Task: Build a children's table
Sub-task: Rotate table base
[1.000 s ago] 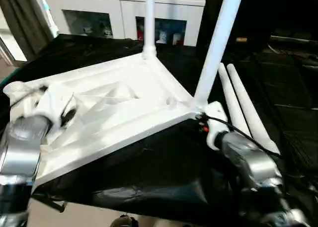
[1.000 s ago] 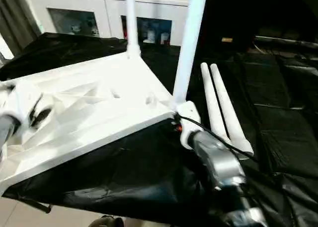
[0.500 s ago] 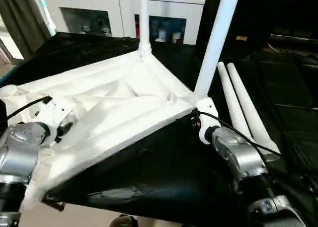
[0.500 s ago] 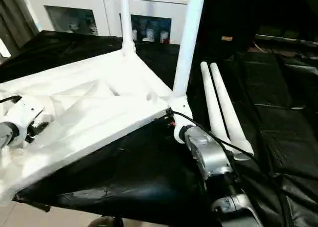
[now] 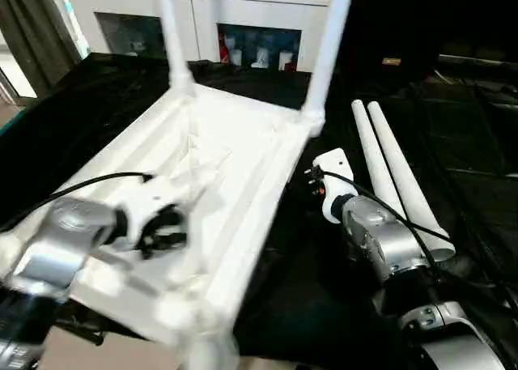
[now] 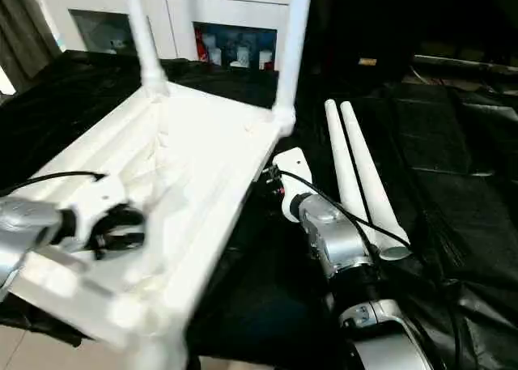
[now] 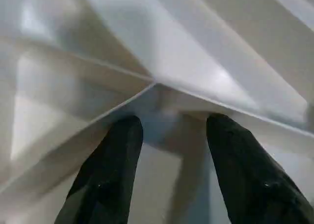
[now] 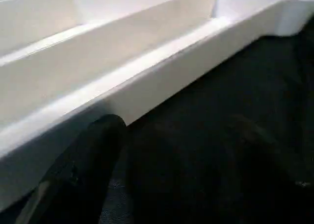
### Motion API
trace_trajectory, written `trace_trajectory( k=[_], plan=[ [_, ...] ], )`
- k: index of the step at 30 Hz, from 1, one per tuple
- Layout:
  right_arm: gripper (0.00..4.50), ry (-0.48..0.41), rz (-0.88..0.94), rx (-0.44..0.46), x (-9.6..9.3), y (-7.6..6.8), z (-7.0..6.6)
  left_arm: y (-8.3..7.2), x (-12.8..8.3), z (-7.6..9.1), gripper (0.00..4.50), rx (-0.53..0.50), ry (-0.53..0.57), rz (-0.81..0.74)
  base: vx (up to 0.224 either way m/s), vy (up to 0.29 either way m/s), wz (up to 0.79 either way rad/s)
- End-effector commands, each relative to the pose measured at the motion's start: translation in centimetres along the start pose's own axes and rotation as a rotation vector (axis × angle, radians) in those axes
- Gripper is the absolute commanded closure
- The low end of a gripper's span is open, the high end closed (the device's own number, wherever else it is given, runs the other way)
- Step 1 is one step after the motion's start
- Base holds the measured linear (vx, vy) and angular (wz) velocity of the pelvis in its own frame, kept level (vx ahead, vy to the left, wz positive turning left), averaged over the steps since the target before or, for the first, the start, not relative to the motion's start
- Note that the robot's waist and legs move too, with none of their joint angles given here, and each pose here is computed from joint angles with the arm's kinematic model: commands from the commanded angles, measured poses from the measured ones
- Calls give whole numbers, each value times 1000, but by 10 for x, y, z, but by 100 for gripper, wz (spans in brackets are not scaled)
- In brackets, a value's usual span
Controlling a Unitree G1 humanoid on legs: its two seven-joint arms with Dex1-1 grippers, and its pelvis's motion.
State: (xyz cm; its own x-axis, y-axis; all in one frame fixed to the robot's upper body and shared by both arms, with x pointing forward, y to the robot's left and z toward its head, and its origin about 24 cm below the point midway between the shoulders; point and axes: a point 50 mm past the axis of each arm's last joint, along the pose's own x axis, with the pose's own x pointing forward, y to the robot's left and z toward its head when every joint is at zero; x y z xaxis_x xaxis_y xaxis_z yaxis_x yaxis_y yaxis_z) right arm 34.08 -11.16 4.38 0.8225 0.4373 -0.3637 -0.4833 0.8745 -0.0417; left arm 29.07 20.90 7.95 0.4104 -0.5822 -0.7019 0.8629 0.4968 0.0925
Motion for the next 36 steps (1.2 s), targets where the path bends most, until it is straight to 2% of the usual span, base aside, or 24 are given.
trace_trajectory(
  k=[1,7,9,10,16,19,23,27,30,32,35,36],
  plan=[
    [94,-38,34,-10,4,7,11,4,12,12,203,46,-30,0,0,0,0],
    [94,-53,7,-20,1,-2,14,10,36,28,203,92,-47,-21,0,0,0],
    [94,-77,-30,-23,-4,-12,19,16,54,45,203,110,-87,7,0,0,0],
    [94,-79,-33,-23,-4,-13,20,17,55,46,203,112,-91,11,0,0,0],
    [94,-121,-92,-28,-16,-29,29,39,71,64,203,143,-119,252,0,0,0],
    [94,-136,-111,-30,-20,-34,32,45,72,65,203,163,-115,313,0,0,0],
    [94,-151,-202,-10,-33,-50,40,53,70,65,203,170,-124,410,0,0,0],
    [94,-74,-300,26,-39,-60,44,51,68,66,203,193,-159,370,0,0,0],
    [94,-74,-326,39,-43,-67,50,46,64,67,203,198,-213,286,0,0,0],
    [61,-56,-398,91,-48,-78,49,44,59,63,192,222,-216,249,0,0,0],
    [56,-14,-465,148,-52,-88,46,43,47,61,192,232,-241,232,0,0,0],
    [36,5,-483,168,-54,-92,45,42,43,62,192,226,-264,223,0,0,0]
  ],
)
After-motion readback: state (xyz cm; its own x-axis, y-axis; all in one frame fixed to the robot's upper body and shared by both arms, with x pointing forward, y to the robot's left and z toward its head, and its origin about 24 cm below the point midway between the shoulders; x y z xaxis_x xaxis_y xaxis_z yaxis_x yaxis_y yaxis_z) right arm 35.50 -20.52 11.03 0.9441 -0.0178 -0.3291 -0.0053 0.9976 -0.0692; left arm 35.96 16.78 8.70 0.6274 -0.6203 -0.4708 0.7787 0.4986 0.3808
